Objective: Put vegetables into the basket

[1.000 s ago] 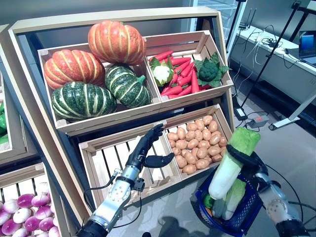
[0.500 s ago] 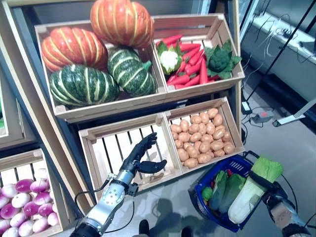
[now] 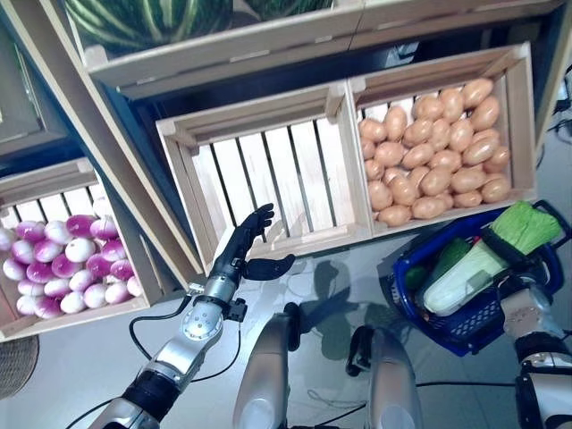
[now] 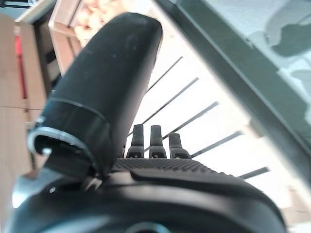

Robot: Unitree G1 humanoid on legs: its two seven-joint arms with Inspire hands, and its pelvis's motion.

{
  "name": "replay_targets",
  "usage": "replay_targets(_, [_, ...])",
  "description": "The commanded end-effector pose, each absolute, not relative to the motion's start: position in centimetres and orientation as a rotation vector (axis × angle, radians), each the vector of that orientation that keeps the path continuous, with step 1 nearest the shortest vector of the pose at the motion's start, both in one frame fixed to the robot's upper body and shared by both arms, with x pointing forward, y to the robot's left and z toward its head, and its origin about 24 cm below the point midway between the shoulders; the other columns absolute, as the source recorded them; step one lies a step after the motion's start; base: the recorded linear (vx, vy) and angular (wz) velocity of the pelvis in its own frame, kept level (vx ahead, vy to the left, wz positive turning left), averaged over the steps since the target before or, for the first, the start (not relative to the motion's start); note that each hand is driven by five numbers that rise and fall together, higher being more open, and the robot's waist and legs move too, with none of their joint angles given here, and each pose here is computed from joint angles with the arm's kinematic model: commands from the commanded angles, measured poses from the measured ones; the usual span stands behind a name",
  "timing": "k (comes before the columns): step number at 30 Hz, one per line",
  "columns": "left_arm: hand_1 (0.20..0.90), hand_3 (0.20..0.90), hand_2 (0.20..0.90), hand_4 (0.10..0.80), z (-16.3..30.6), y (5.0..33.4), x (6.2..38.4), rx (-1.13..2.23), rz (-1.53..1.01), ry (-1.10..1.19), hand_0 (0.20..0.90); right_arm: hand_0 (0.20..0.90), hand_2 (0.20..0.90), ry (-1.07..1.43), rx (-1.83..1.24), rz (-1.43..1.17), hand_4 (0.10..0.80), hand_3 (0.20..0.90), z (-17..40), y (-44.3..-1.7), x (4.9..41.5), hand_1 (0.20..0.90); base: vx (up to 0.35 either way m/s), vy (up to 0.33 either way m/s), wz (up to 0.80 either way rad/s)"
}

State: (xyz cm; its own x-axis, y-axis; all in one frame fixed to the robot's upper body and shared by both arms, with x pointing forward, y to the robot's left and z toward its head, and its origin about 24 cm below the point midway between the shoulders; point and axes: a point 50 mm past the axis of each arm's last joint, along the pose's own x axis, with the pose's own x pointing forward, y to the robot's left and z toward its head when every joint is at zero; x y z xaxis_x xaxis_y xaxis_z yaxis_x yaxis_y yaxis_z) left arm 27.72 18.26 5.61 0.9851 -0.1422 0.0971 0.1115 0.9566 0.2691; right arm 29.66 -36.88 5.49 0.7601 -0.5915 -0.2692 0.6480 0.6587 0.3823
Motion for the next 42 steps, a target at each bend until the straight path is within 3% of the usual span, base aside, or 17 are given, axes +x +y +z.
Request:
replay_targets(1, [0.900, 0.900, 0.900, 0.800, 11.6, 15.9, 27.3, 0.141, -0.175, -0.480, 0.900, 0.300, 0.300, -0.116, 0.405, -0.868, 0.400, 0.300, 11.7, -41.8, 28.4, 0.300, -0.111, -0.006, 0.08])
replay_targets(13, [0.900, 0.900, 0.900, 0.800, 13.5, 16.0, 27.3, 0.093, -0.133, -0.584, 0.900, 0.300, 0.300, -0.136, 0.490, -0.958, 0.400, 0.300, 12.5, -43.8, 27.2, 0.300, -0.065, -0.011, -0.01])
replay_targets(14, [0.900, 0.900, 0.900, 0.800, 13.4, 16.0, 27.3, 0.095, -0.133, -0.584, 0.900, 0.389, 0.389, -0.159, 0.505, -0.962, 0.460, 0.389, 12.8, -43.9, 27.1, 0.389, -0.060, -0.004, 0.01])
replay_targets(15, [0.900, 0.900, 0.900, 0.800, 13.5, 16.0, 27.2, 0.096, -0.135, -0.586, 0.900, 0.900, 0.900, -0.179, 0.511, -0.962, 0.800, 0.900, 13.1, -44.0, 27.1, 0.900, -0.059, 0.001, 0.00])
replay_targets(23, [0.900, 0.900, 0.900, 0.800, 13.5, 16.2, 26.9, 0.091, -0.158, -0.590, 0.900, 0.900, 0.900, -0.245, 0.508, -0.895, 0.800, 0.900, 13.9, -44.3, 26.9, 0.900, -0.019, 0.010, -0.01])
replay_targets(42, [0.900, 0.900, 0.900, 0.800, 11.1, 17.2, 26.3, 0.111, -0.159, -0.474, 0.900, 0.900, 0.900, -0.114, 0.463, -0.688, 0.800, 0.900, 9.7, -44.1, 25.1, 0.900, 0.082, 0.012, -0.06])
